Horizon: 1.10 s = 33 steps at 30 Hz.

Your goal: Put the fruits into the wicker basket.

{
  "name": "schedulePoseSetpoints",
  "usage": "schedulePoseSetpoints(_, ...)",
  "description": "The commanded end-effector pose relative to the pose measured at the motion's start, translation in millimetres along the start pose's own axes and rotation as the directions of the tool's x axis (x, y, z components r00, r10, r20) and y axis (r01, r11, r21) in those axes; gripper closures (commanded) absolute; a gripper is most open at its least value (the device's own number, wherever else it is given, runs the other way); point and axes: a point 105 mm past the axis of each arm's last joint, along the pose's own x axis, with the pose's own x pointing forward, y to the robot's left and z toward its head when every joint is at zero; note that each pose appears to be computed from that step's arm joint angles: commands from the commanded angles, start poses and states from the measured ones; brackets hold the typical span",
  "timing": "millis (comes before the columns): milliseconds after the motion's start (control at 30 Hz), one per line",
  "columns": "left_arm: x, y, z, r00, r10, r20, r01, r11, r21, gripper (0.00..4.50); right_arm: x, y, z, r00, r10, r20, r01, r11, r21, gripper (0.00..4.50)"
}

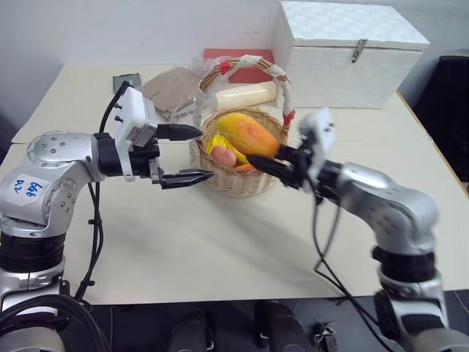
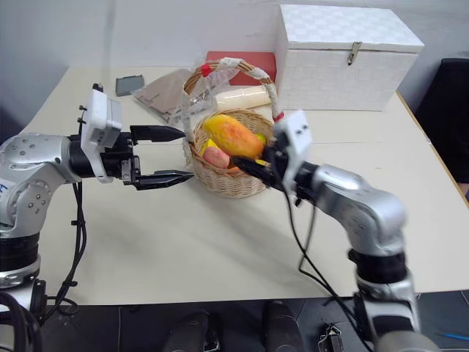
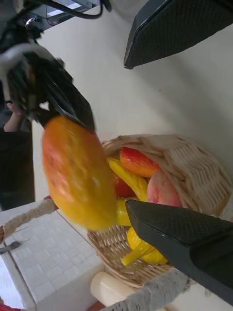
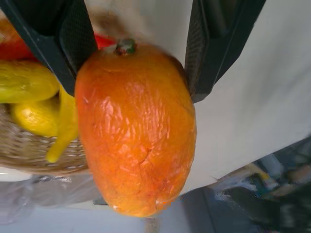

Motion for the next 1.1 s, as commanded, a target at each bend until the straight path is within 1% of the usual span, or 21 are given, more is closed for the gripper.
schedulePoseSetpoints(33, -3, 0, 10, 1.000, 0.010, 0.016, -0.010, 0.999, 0.045, 0.00, 7, -9, 17, 0.997, -0.060, 0.057, 0.062, 0.997, -0.042, 1.55)
schedulePoseSetpoints(100, -4, -1, 10, 1.000, 0.012, 0.013, -0.012, 0.999, 0.044, 0.00, 6, -9, 20, 0.997, -0.056, 0.058, 0.061, 0.996, -0.071, 0.87)
schedulePoseSetpoints(133, -5, -1, 9, 1.000, 0.015, 0.011, -0.016, 0.999, 0.042, 0.00, 4, -9, 21, 0.997, -0.057, 0.061, 0.062, 0.995, -0.080, 0.45)
schedulePoseSetpoints(167, -6, 0, 9, 1.000, 0.019, 0.009, -0.019, 0.999, 0.041, 0.00, 1, -8, 23, 0.996, -0.054, 0.068, 0.059, 0.995, -0.079, 0.19)
schedulePoseSetpoints(200, -6, 0, 9, 1.000, 0.022, 0.008, -0.022, 0.999, 0.040, 0.00, -3, -6, 26, 0.996, -0.041, 0.084, 0.047, 0.996, -0.070, 0.09)
schedulePoseSetpoints(233, -7, 1, 8, 1.000, 0.030, 0.007, -0.030, 0.999, 0.041, 0.00, -12, -4, 34, 0.993, -0.018, 0.120, 0.024, 0.998, -0.052, 0.09)
schedulePoseSetpoints(333, -8, 2, 10, 0.999, 0.044, 0.021, -0.045, 0.998, 0.036, 0.00, -50, -3, 46, 0.986, 0.016, 0.165, -0.008, 0.999, -0.048, 0.09)
schedulePoseSetpoints(367, -9, 2, 11, 0.999, 0.045, 0.027, -0.046, 0.998, 0.032, 0.00, -62, -9, 45, 0.988, -0.007, 0.152, 0.015, 0.999, -0.051, 0.09)
schedulePoseSetpoints(400, -9, 2, 11, 0.998, 0.047, 0.031, -0.048, 0.998, 0.030, 0.00, -75, -20, 40, 0.990, -0.066, 0.126, 0.073, 0.996, -0.054, 0.09)
schedulePoseSetpoints(500, -8, 3, 12, 0.998, 0.052, 0.037, -0.053, 0.998, 0.031, 0.00, -93, -40, 33, 0.979, -0.182, 0.095, 0.187, 0.981, -0.050, 0.09)
schedulePoseSetpoints(567, -6, 5, 13, 0.998, 0.053, 0.044, -0.054, 0.998, 0.032, 0.00, -91, -50, 32, 0.966, -0.235, 0.106, 0.240, 0.970, -0.043, 0.09)
schedulePoseSetpoints(633, -5, 5, 13, 0.998, 0.052, 0.046, -0.054, 0.998, 0.033, 0.00, -86, -55, 31, 0.960, -0.257, 0.113, 0.263, 0.964, -0.040, 0.09)
schedulePoseSetpoints(733, -3, 5, 14, 0.998, 0.045, 0.047, -0.047, 0.998, 0.039, 0.00, -60, -66, 29, 0.946, -0.292, 0.141, 0.298, 0.954, -0.021, 0.09)
schedulePoseSetpoints(900, -4, 9, 15, 0.998, 0.050, 0.045, -0.052, 0.997, 0.049, 0.00, -23, -80, 35, 0.936, -0.300, 0.183, 0.306, 0.952, -0.004, 0.09)
schedulePoseSetpoints(967, -4, 9, 16, 0.997, 0.054, 0.047, -0.056, 0.997, 0.053, 0.00, -11, -87, 37, 0.930, -0.314, 0.192, 0.321, 0.947, -0.005, 0.09)
schedulePoseSetpoints(1067, -5, 9, 16, 0.997, 0.057, 0.049, -0.060, 0.997, 0.054, 0.00, -1, -95, 40, 0.921, -0.332, 0.204, 0.339, 0.941, -0.001, 0.09)
schedulePoseSetpoints(1100, -5, 8, 16, 0.997, 0.060, 0.049, -0.063, 0.997, 0.054, 0.00, 2, -100, 40, 0.914, -0.348, 0.207, 0.357, 0.934, -0.003, 0.26)
